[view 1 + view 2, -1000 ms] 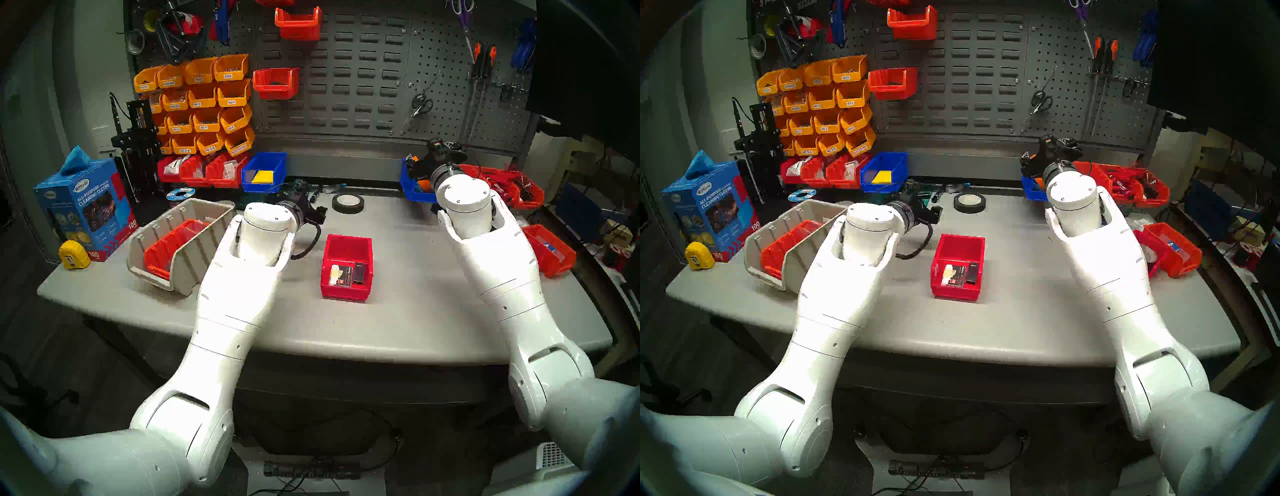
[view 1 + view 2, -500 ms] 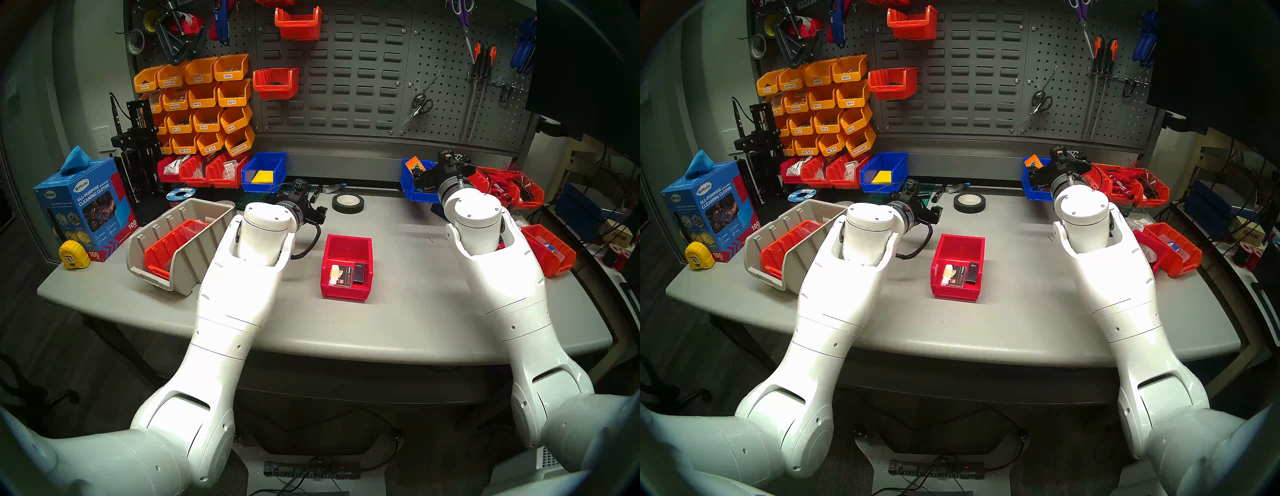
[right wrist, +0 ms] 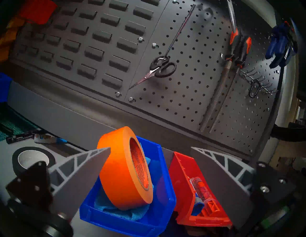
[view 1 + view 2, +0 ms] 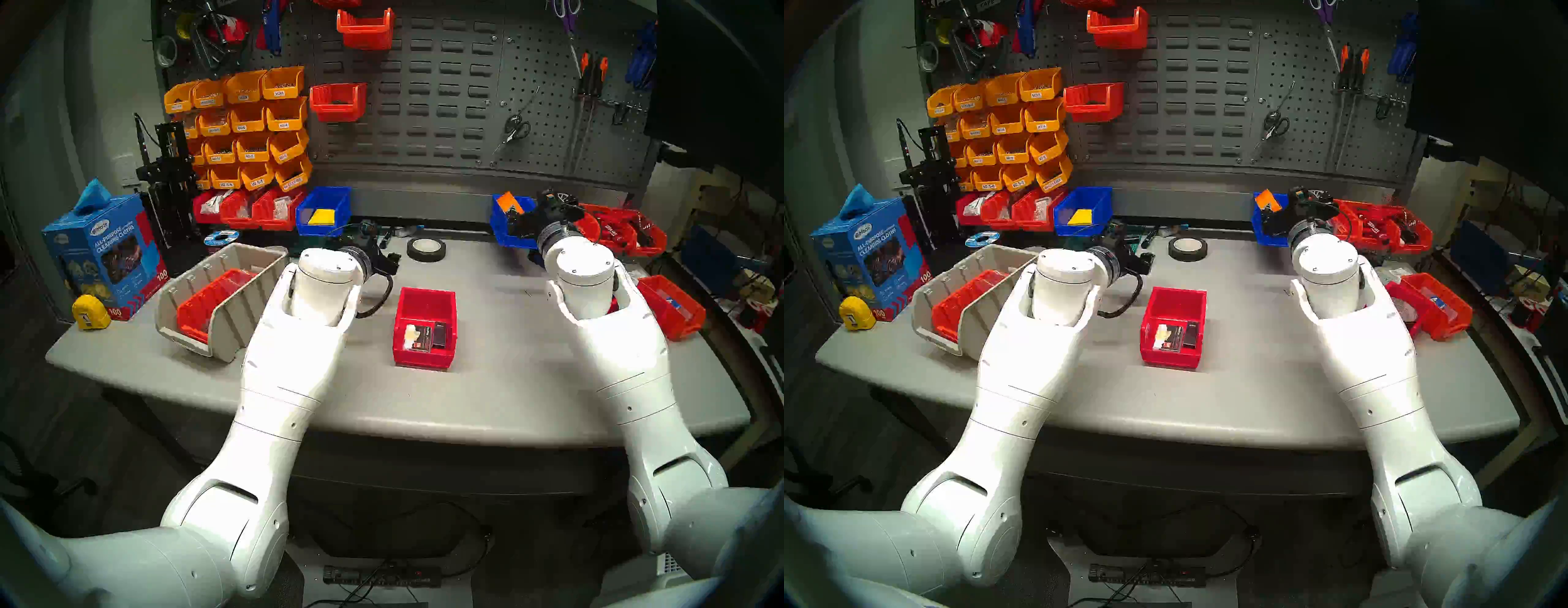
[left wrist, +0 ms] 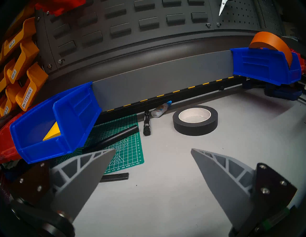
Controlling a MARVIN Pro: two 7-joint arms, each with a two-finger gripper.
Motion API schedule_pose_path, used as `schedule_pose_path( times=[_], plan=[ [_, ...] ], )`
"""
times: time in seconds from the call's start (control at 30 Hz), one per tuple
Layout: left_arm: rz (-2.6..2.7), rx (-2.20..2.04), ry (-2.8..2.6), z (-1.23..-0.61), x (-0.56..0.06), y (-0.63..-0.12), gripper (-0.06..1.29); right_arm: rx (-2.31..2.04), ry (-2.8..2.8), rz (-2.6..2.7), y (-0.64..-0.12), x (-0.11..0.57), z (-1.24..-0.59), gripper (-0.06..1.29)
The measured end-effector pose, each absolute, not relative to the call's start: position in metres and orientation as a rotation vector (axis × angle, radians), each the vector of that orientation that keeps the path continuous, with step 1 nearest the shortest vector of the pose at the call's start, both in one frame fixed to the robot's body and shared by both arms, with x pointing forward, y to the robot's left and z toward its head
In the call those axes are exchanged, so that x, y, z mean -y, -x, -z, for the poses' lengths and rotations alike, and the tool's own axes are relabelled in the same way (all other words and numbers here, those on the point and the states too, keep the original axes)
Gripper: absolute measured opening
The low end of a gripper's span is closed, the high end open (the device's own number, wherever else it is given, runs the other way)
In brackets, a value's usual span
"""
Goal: Hang all the unorganized tool boxes onto the wall
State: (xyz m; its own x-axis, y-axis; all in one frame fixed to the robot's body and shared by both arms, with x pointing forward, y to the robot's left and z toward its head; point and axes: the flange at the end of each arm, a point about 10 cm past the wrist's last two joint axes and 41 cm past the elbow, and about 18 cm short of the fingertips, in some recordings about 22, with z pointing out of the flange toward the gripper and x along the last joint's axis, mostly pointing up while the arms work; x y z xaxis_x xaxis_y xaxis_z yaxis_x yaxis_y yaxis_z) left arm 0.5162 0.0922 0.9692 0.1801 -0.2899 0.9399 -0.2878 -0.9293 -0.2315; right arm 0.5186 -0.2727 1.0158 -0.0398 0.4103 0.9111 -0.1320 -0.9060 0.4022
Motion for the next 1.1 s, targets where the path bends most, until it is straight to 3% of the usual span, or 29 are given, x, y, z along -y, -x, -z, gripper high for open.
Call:
schedule_pose_path(
  times=[1.1],
  plan=[
    [1.89, -0.577, 2.411, -0.9644, -0.0884, -0.5196, 1.23, -0.292, -1.868, -2.004, -0.5182, 0.2733, -1.0167, 1.24]
  ],
)
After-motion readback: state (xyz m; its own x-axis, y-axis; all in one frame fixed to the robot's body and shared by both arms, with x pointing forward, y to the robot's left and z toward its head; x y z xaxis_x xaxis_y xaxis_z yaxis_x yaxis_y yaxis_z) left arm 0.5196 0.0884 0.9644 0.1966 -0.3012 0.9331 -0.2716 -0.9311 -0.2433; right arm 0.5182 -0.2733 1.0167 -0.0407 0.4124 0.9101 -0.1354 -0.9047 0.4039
